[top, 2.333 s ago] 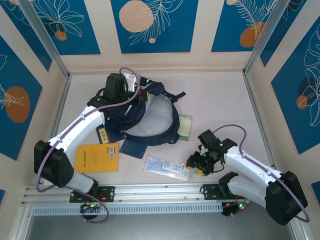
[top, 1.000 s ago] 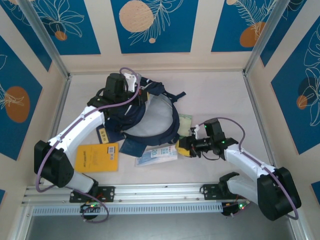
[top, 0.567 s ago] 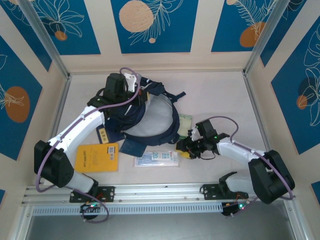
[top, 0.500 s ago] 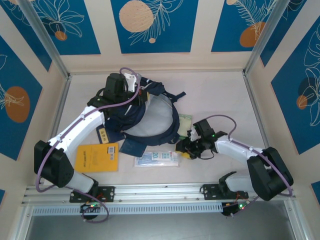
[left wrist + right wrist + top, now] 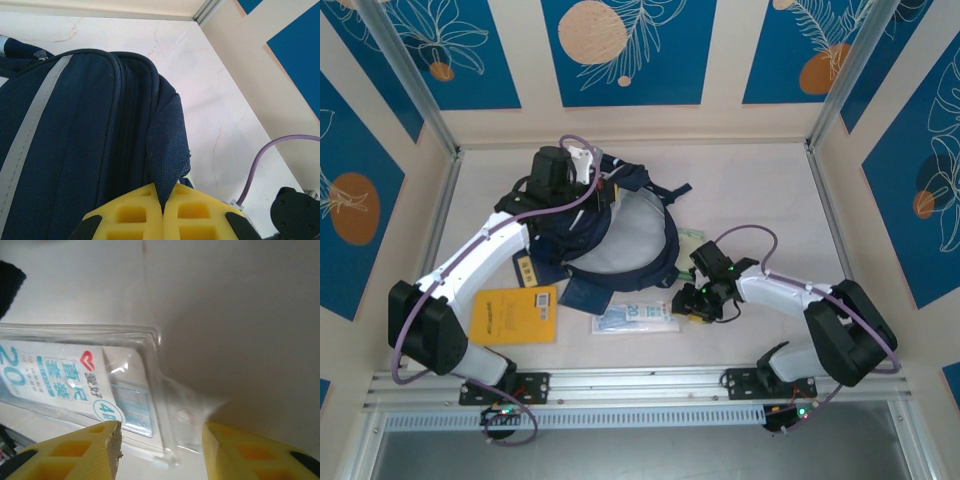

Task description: Pack books, pencil case, and school supplies into a backpack

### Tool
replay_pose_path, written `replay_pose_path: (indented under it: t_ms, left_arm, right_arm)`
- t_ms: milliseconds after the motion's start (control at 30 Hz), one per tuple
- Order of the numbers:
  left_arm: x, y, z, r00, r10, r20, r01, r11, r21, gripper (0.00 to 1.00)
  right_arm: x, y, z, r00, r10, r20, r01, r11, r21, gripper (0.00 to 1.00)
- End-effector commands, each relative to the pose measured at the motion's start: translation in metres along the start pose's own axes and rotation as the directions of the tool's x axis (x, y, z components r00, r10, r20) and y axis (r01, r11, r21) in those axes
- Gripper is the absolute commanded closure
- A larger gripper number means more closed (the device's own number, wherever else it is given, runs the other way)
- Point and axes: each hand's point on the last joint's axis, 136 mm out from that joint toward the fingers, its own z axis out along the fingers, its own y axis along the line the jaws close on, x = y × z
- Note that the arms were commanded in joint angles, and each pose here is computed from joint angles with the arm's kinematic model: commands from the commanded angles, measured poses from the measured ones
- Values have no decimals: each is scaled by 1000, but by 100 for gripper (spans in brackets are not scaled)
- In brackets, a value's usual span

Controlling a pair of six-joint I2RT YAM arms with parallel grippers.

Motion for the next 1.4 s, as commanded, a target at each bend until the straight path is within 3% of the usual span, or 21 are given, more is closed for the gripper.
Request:
replay_pose_path:
  t_ms: [0,167,400,567,733,1000,1233,1333,1367]
  left_arm:
    - [-9,2,-1,1000,14,26,-14,1000,-7,100]
    - [-9,3,-1,1000,16,25,-16,1000,-11,100]
    - [-9,3,-1,1000,18,24,-17,1000,-11,100]
    - [-7,4,0,1000,22,22,-22,1000,-18,100]
    - [-7,5,0,1000,21,20,-21,1000,-19,100]
    - [-8,6,-1,999,23,23,-22,999,-24,100]
    - [-13,9,-4,999,19,37,-18,999,-34,100]
    - [-13,9,-5,999,19,38,-17,999,-34,100]
    - [-13,9,-5,999,18,38,-16,999,-34,100]
  right_arm:
    - [3,-16,-6,1000,-4,19,2,998,60,53]
    - [8,-18,2,1000,6,-15,-5,999,50,53]
    - [2,10,15,999,-16,-51,12,997,-76,58]
    - [-6,34,21,998,-23,-61,11,982,-190,76]
    - [-9,41,16,998,-36,-57,23,978,-205,100]
    - [4,50,-46,997,-74,5,73,964,-256,100]
    - [18,75,-102,998,-64,25,69,901,-429,100]
    - [13,68,-107,998,-44,52,60,923,-379,100]
    - [9,60,-103,998,-34,59,51,943,-329,90]
